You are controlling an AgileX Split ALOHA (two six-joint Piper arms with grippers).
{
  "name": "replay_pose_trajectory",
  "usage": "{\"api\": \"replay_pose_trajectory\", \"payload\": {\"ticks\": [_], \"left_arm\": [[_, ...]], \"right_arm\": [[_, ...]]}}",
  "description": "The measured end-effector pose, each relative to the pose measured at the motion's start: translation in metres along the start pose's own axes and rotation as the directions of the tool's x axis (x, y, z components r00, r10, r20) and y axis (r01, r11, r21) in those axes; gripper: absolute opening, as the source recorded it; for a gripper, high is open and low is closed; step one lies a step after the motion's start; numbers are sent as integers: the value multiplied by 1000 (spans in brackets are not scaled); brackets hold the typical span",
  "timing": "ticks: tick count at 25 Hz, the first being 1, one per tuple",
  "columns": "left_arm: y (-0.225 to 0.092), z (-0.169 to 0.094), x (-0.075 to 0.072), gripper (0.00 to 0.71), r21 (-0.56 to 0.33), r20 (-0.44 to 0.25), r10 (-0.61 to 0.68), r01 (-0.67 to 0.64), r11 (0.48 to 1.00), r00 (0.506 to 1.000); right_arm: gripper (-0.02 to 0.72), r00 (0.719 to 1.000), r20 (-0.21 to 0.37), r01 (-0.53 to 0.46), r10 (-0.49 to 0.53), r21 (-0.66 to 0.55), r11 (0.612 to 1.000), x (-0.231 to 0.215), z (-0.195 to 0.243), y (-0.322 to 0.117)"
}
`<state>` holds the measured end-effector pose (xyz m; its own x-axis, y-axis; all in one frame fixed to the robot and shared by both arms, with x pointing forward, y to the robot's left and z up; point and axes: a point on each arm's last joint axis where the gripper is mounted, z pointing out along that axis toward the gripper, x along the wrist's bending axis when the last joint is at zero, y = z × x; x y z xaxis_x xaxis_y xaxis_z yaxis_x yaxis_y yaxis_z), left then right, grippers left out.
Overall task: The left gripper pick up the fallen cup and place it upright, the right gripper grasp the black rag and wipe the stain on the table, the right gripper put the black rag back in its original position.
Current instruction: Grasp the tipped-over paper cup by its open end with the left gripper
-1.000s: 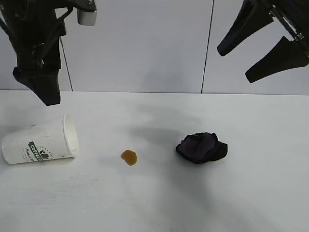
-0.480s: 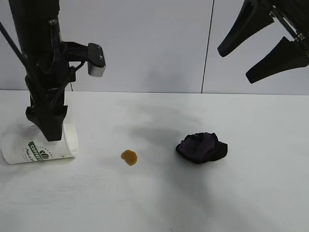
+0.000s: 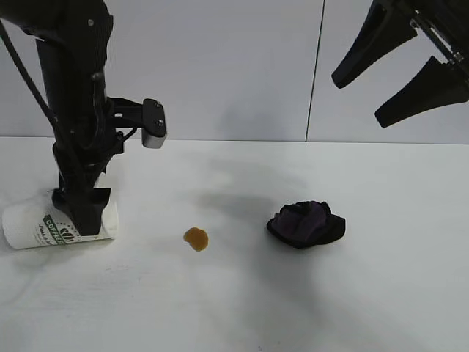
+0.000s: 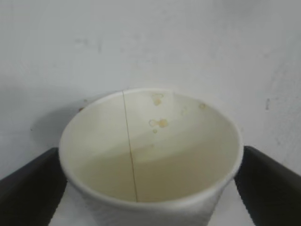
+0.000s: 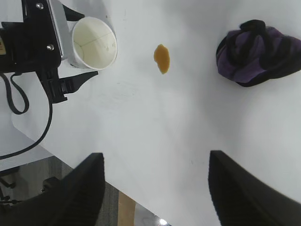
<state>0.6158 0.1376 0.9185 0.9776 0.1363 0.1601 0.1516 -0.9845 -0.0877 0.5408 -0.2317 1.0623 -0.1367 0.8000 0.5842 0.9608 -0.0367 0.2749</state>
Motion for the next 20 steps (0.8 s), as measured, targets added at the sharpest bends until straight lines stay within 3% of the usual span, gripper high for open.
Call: {"api": "replay_pose_trajectory", "payload": {"ticks": [7, 11, 20], "left_arm": [[0, 8, 0, 692, 21, 6, 5, -5, 1000, 1000], [0, 8, 0, 629, 21, 4, -7, 7, 1000, 1000], [-1, 8, 0, 563, 28, 10, -14, 14, 1000, 1000]], "right_arm": [[442, 1000, 20, 14, -14, 6, 1000, -2, 0, -1], [442, 1000, 21, 14, -14, 5, 1000, -2, 0, 0], [442, 1000, 22, 14, -15, 4, 1000, -2, 0, 0]]}}
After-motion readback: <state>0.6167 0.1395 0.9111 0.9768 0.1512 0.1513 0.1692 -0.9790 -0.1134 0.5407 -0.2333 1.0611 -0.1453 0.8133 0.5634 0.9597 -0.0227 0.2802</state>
